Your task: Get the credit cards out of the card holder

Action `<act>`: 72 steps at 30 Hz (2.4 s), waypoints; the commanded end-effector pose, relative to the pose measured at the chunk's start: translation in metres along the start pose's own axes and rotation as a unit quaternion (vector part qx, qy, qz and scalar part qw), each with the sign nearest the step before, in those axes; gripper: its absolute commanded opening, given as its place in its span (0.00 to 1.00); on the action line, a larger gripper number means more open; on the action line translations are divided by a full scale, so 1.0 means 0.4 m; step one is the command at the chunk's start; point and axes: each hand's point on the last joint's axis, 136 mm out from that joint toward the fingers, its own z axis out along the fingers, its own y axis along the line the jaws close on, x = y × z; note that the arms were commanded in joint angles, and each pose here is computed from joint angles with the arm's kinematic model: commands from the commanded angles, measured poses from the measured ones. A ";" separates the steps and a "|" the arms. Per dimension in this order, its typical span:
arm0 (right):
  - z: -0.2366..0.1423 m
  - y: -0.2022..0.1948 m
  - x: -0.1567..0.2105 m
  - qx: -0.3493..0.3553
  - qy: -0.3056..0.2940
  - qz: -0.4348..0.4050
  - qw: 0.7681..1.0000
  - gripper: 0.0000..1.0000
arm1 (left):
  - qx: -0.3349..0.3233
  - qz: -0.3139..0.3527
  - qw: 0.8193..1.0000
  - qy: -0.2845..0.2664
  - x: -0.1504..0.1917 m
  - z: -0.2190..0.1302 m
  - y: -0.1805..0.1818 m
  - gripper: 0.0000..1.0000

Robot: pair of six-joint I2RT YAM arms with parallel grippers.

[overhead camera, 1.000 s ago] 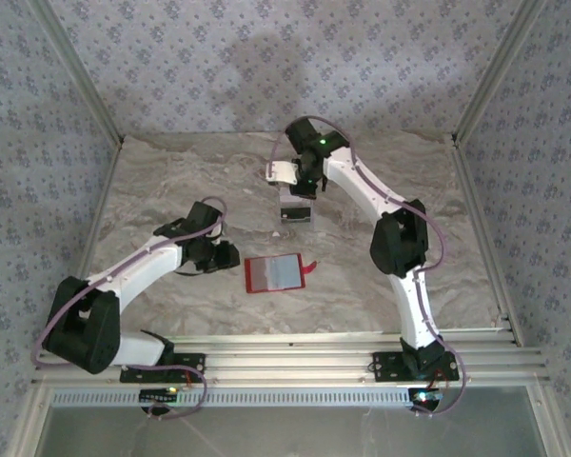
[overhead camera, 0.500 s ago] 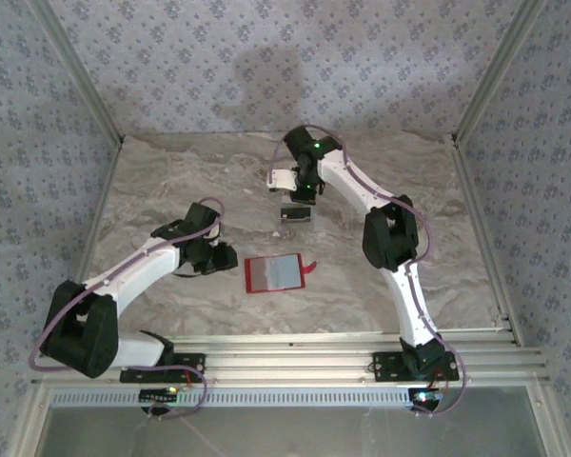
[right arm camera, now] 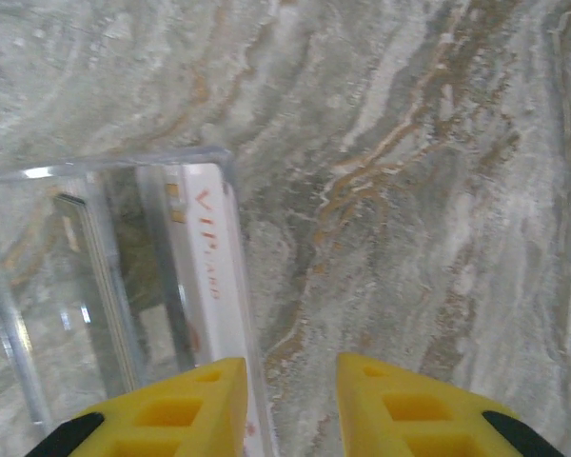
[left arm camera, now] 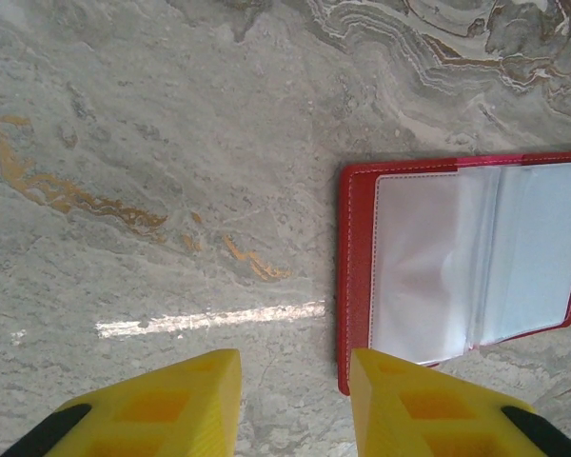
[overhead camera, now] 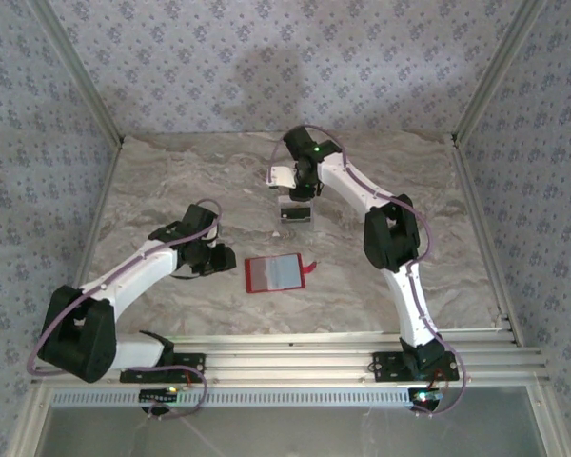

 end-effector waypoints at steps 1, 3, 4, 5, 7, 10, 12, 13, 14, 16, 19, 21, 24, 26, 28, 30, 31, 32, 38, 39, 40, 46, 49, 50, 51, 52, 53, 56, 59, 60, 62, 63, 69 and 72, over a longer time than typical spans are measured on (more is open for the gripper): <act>-0.094 -0.075 -0.017 0.081 -0.007 -0.032 0.996 0.33 | -0.003 -0.002 1.000 -0.008 0.002 -0.014 0.009 0.36; -0.119 -0.084 -0.016 0.094 -0.015 -0.015 0.995 0.36 | -0.005 0.001 1.000 -0.017 -0.003 -0.018 0.011 0.40; -0.134 -0.091 -0.012 0.103 -0.019 -0.003 0.994 0.39 | -0.009 0.004 1.000 -0.025 -0.009 -0.021 0.015 0.44; -0.144 -0.095 -0.006 0.111 -0.021 0.011 0.994 0.44 | -0.014 0.008 0.999 -0.034 -0.016 -0.024 0.019 0.48; -0.163 -0.097 0.010 0.124 -0.024 0.038 0.991 0.58 | -0.027 0.016 0.998 -0.054 -0.031 -0.032 0.030 0.57; -0.187 -0.093 0.036 0.145 -0.035 0.081 0.986 0.87 | -0.042 0.022 0.995 -0.086 -0.056 -0.047 0.044 0.72; -0.204 -0.087 0.061 0.156 -0.041 0.113 0.980 0.96 | -0.049 0.027 0.993 -0.108 -0.074 -0.056 0.049 0.92; -0.211 -0.083 0.079 0.161 -0.043 0.134 0.977 1.00 | -0.057 0.030 0.991 -0.120 -0.086 -0.062 0.056 0.99; -0.218 -0.078 0.100 0.167 -0.043 0.156 0.973 1.00 | -0.068 0.033 0.988 -0.132 -0.096 -0.068 0.063 0.99; -0.231 -0.070 0.139 0.175 -0.046 0.201 0.963 1.00 | -0.097 0.039 0.982 -0.158 -0.122 -0.081 0.084 0.99; -0.242 -0.054 0.216 0.192 -0.046 0.278 0.940 1.00 | -0.145 0.050 0.967 -0.204 -0.167 -0.107 0.117 0.99; -0.248 -0.043 0.281 0.208 -0.043 0.335 0.918 1.00 | -0.187 0.059 0.952 -0.235 -0.201 -0.131 0.144 1.00; -0.245 0.003 0.388 0.223 -0.046 0.420 0.879 1.00 | -0.233 0.062 0.929 -0.280 -0.250 -0.160 0.189 1.00; -0.247 0.032 0.464 0.242 -0.049 0.470 0.848 1.00 | -0.270 0.059 0.910 -0.310 -0.283 -0.183 0.228 0.99; -0.244 0.060 0.535 0.258 -0.050 0.512 0.818 1.00 | -0.301 0.058 0.894 -0.328 -0.306 -0.196 0.266 0.99; -0.246 0.083 0.607 0.282 -0.050 0.550 0.785 1.00 | -0.325 0.061 0.880 -0.340 -0.329 -0.206 0.296 0.99; -0.247 0.095 0.639 0.299 -0.046 0.563 0.769 1.00 | -0.337 0.066 0.872 -0.348 -0.342 -0.208 0.307 0.99; -0.249 0.105 0.665 0.314 -0.047 0.571 0.757 1.00 | -0.342 0.076 0.866 -0.356 -0.353 -0.203 0.314 0.99; -0.245 0.157 0.736 0.351 -0.116 0.605 0.705 1.00 | -0.277 0.114 0.870 -0.392 -0.402 -0.136 0.332 0.99; -0.249 0.161 0.737 0.357 -0.122 0.605 0.702 1.00 | -0.256 0.108 0.872 -0.403 -0.407 -0.133 0.336 0.99; -0.251 0.165 0.732 0.358 -0.134 0.603 0.700 1.00 | -0.232 0.102 0.874 -0.414 -0.412 -0.129 0.338 0.99; -0.236 0.174 0.704 0.360 -0.186 0.587 0.700 1.00 | -0.190 0.099 0.867 -0.451 -0.451 -0.127 0.353 0.99; -0.212 0.173 0.708 0.358 -0.184 0.586 0.703 1.00 | -0.165 0.099 0.875 -0.445 -0.451 -0.105 0.358 0.99; -0.204 0.175 0.707 0.355 -0.185 0.586 0.705 1.00 | -0.162 0.103 0.875 -0.444 -0.451 -0.097 0.357 1.00; -0.198 0.177 0.708 0.353 -0.186 0.586 0.705 1.00 | -0.159 0.106 0.873 -0.449 -0.450 -0.095 0.355 1.00; -0.184 0.177 0.707 0.350 -0.187 0.584 0.708 1.00 | -0.157 0.108 0.872 -0.450 -0.443 -0.086 0.357 1.00; -0.182 0.176 0.715 0.354 -0.188 0.589 0.702 1.00 | -0.153 0.113 0.868 -0.458 -0.441 -0.085 0.355 1.00; -0.179 0.175 0.721 0.346 -0.184 0.596 0.701 1.00 | -0.155 0.113 0.870 -0.455 -0.440 -0.084 0.356 0.99; -0.181 0.172 0.729 0.348 -0.179 0.603 0.696 1.00 | -0.156 0.113 0.872 -0.451 -0.440 -0.082 0.356 1.00; -0.182 0.171 0.730 0.350 -0.181 0.603 0.694 1.00 | -0.155 0.113 0.871 -0.452 -0.440 -0.081 0.355 1.00; -0.183 0.173 0.731 0.352 -0.178 0.602 0.694 1.00 | -0.156 0.113 0.871 -0.452 -0.441 -0.083 0.355 1.00; -0.184 0.172 0.730 0.353 -0.179 0.601 0.694 1.00 | -0.156 0.114 0.871 -0.453 -0.440 -0.082 0.355 0.99; -0.181 0.171 0.731 0.344 -0.183 0.605 0.694 1.00 | -0.153 0.117 0.871 -0.452 -0.441 -0.081 0.350 1.00; -0.182 0.171 0.731 0.345 -0.183 0.604 0.695 1.00 | -0.153 0.117 0.871 -0.451 -0.441 -0.081 0.350 1.00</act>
